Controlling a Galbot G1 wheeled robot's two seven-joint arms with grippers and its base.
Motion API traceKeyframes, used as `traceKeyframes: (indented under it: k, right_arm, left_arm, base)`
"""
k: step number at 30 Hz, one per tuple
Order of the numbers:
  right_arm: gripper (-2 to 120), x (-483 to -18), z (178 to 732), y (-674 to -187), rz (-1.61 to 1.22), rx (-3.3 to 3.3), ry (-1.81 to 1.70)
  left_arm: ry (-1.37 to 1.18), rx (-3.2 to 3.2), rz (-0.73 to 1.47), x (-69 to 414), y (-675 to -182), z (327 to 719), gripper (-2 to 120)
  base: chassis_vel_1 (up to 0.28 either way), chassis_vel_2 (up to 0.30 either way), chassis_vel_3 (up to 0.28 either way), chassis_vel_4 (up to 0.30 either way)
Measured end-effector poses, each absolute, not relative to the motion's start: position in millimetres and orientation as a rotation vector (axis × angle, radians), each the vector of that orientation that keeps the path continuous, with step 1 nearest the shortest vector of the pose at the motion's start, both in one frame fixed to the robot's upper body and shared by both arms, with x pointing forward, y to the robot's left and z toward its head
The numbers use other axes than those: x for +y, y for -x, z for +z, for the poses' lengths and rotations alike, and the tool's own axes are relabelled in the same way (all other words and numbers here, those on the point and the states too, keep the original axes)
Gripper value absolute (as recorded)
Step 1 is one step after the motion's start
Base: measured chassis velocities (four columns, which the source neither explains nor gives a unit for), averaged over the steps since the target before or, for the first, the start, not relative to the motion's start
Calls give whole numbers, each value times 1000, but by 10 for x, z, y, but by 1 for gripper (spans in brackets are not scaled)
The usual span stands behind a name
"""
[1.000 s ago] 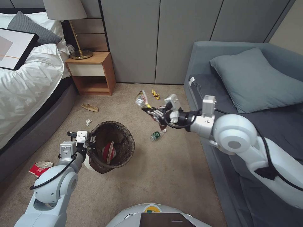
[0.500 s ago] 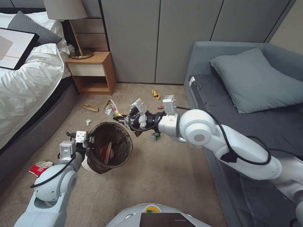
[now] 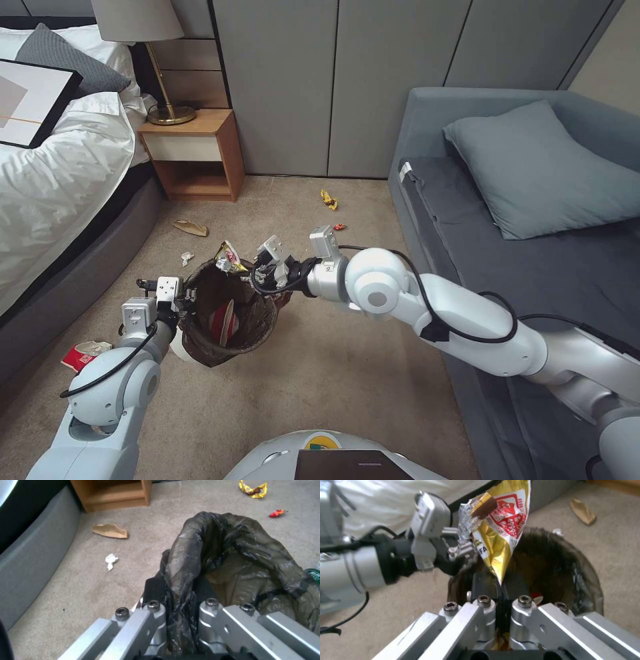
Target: Pick up the trash bin, then pick up the garbage from the floor and place it into the trash bin.
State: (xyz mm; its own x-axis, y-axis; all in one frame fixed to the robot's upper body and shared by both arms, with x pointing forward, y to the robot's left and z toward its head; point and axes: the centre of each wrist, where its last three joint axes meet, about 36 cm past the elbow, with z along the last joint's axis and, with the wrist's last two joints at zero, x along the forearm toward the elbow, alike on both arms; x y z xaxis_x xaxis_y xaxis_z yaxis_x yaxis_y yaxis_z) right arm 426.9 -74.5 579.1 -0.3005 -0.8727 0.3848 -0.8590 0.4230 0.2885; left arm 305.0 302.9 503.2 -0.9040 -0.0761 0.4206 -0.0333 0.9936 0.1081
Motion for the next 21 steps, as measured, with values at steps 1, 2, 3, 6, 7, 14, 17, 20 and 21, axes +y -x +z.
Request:
traceKeyframes:
  k: [1,2,3,6,7,14,17,20,21]
  right_arm:
    - [0,-724,5725,-4277,-47,-2187,-1453]
    - [0,-713,5692,-4278,-52,-2183,-1447]
    - [0,-713,5692,-4278,-52,-2183,-1447]
    - [0,-668,5565,-4292,-56,-2174,-1426]
    - [0,-640,5498,-4310,-56,-2170,-1414]
    - [0,-417,5285,-4424,-59,-2136,-1395]
    - [0,-251,5253,-4455,-49,-2123,-1411]
    - [0,-133,5237,-4468,-49,-2113,-1425]
    - [0,-85,5221,-4479,-48,-2112,-1426]
  left_arm:
    - [-79,-2699,-135,3032,-3051,5030,7]
    - [-79,-2698,-134,3033,-3052,5029,7]
    - [-79,-2698,-134,3033,-3052,5029,7]
    - [-80,-2696,-131,3036,-3056,5019,7]
    - [-81,-2696,-130,3037,-3058,5016,7]
    - [-86,-2688,-128,3052,-3062,4992,7]
    - [-88,-2684,-125,3056,-3058,4981,7]
    - [-89,-2683,-123,3057,-3057,4975,7]
    - [-88,-2682,-122,3058,-3057,4973,7]
  base:
    - [0,0,0,0]
    - [0,0,0,0]
    - [0,0,0,0]
    - [0,0,0,0]
    - [0,0,0,0]
    - [0,0,0,0]
    - [0,0,0,0]
    - [0,0,0,0]
    - [0,0,0,0]
